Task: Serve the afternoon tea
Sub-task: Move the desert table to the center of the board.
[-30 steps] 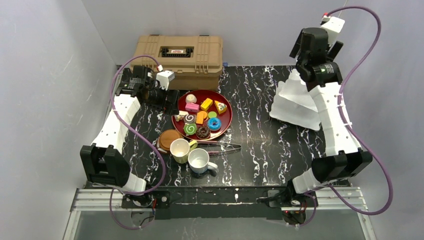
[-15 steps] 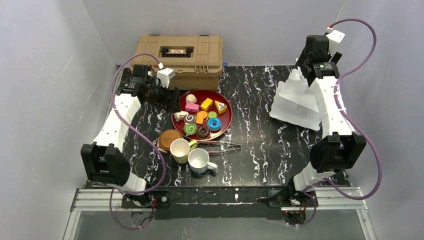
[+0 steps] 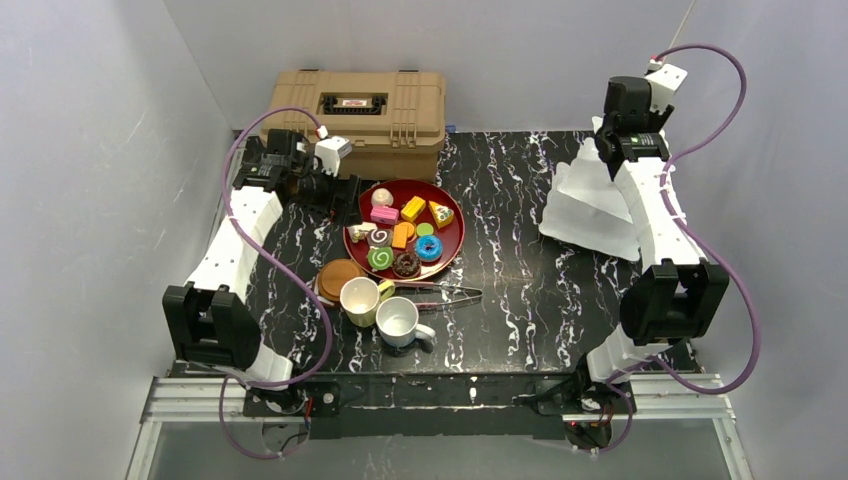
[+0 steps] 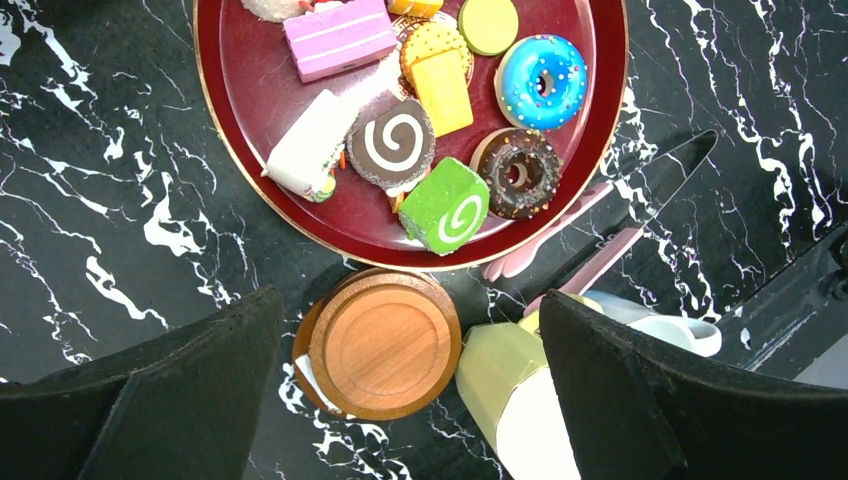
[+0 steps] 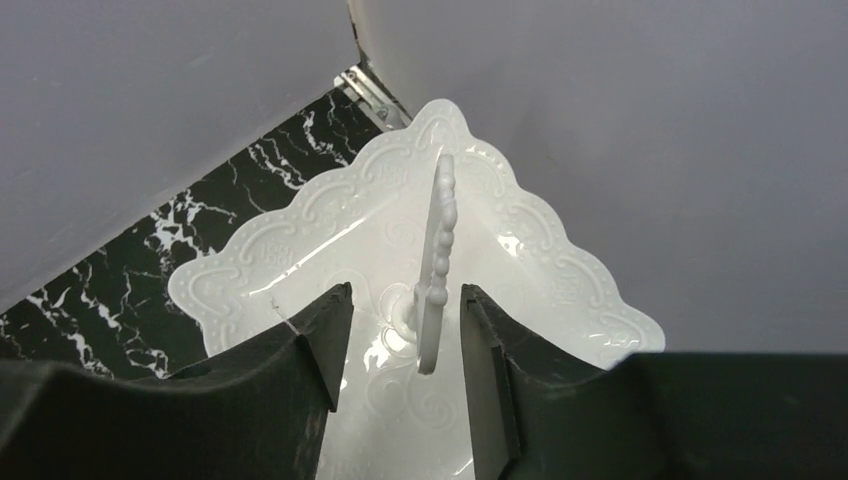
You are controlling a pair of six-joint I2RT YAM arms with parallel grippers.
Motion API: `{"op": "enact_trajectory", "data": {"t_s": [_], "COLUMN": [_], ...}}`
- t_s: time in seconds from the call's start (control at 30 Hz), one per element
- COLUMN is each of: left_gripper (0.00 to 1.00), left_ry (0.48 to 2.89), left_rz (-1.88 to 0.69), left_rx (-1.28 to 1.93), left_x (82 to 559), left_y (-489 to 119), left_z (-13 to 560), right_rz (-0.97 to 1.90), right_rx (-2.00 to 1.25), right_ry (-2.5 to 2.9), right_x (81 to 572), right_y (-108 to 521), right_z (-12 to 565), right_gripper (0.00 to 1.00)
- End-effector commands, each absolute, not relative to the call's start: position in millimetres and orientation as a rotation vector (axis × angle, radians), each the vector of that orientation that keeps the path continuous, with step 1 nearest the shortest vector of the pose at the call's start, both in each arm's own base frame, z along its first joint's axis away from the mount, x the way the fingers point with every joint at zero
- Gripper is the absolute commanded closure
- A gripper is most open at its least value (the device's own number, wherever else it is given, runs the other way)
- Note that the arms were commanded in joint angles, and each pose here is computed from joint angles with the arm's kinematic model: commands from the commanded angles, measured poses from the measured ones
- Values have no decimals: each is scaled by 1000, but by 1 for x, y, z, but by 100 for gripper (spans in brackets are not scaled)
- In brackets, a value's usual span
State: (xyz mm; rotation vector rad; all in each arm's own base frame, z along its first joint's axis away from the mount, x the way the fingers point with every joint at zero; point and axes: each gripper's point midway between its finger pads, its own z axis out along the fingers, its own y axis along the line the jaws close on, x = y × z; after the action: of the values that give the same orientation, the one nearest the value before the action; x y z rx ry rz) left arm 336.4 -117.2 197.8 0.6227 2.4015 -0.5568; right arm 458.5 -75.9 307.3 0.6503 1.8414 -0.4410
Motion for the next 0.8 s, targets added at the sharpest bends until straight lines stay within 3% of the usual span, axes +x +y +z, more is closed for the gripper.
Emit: {"op": "enact_trajectory", "data": {"t_s": [0.0,0.33,0.67,0.77], "left_gripper": [1,1,1,1], "left_ry": [2365,2377,2348,2353], "left_rz": [-546,-557,-552,-565], "left_rx": [644,639,644,639], "left_x": [333,333,330,327], "left_y": [-117,-117,-117,-118], "left_z": [208,208,218,216], "right_rz": [-523,-536,-474,-428], "right_rx": [664,633,631,625], "right_ry": [1731,1720,1727,1680], "right_x": [460,475,480,473], "right_y": [-91,-93,-86,-73], "right_z": [333,334,334,351], "right_gripper": [49,56,98,99]}}
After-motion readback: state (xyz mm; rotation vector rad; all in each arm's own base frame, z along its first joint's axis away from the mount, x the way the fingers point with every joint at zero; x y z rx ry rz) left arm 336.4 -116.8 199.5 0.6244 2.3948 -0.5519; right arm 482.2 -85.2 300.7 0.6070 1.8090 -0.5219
